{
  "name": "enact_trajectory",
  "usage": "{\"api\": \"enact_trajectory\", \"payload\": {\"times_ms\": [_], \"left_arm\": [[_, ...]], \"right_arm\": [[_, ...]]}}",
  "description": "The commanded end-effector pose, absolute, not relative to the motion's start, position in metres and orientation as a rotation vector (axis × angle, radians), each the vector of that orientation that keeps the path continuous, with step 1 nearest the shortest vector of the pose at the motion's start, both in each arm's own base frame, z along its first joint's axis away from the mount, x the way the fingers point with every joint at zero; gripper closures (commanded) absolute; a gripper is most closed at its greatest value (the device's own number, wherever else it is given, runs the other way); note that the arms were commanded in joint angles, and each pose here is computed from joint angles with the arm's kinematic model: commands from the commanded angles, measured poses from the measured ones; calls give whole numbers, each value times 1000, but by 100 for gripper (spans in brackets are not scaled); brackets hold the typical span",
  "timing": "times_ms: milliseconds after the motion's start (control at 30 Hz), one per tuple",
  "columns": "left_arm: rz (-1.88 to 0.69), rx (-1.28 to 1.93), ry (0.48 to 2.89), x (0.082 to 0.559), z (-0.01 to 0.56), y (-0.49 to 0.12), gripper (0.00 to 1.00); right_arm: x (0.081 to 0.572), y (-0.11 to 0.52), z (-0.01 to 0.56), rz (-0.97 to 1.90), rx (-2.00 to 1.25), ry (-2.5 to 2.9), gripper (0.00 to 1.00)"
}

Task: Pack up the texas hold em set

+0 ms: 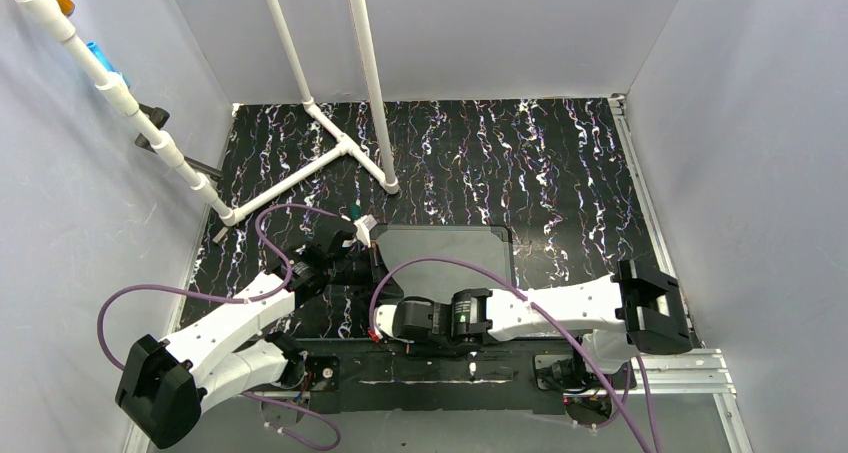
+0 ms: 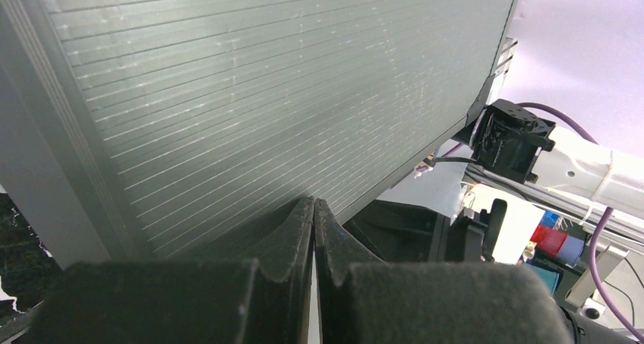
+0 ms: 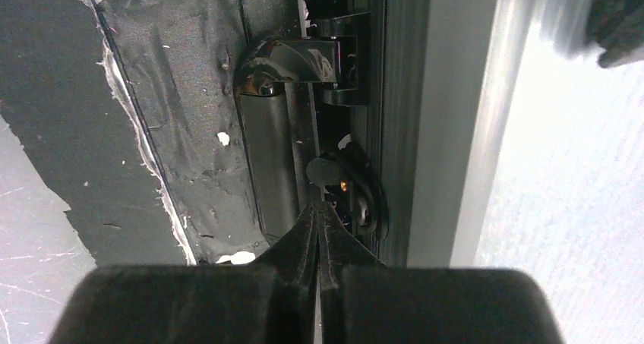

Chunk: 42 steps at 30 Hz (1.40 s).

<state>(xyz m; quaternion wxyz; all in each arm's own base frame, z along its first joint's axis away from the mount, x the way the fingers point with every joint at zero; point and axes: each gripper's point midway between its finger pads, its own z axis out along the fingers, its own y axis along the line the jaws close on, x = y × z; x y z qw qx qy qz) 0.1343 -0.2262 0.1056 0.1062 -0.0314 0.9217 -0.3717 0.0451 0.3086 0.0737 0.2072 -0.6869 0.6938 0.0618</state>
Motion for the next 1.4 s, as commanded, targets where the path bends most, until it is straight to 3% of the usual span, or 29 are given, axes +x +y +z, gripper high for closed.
{"api": "enact_trajectory", "payload": {"times_ms": [0,433,967,1200,1367], "left_arm": [[-557,-163,3028,92,28,-156,100],[-551,-168,3025,92,29,-155,100],[-494,-200,3030,91,26,-148,100],[-497,-210,3032,90,27,-147,100],[-502,-201,3034,90,26,-148,100]], "right_arm": [[42,314,66,174,-1958,1906,99],[55,315,33,41,-2005,1893,99],[97,283,-19,-334,-1980,1980,99],[144,286,1,-497,-1733,2003,99],[129,328,60,-228,-1701,1917,99]]}}
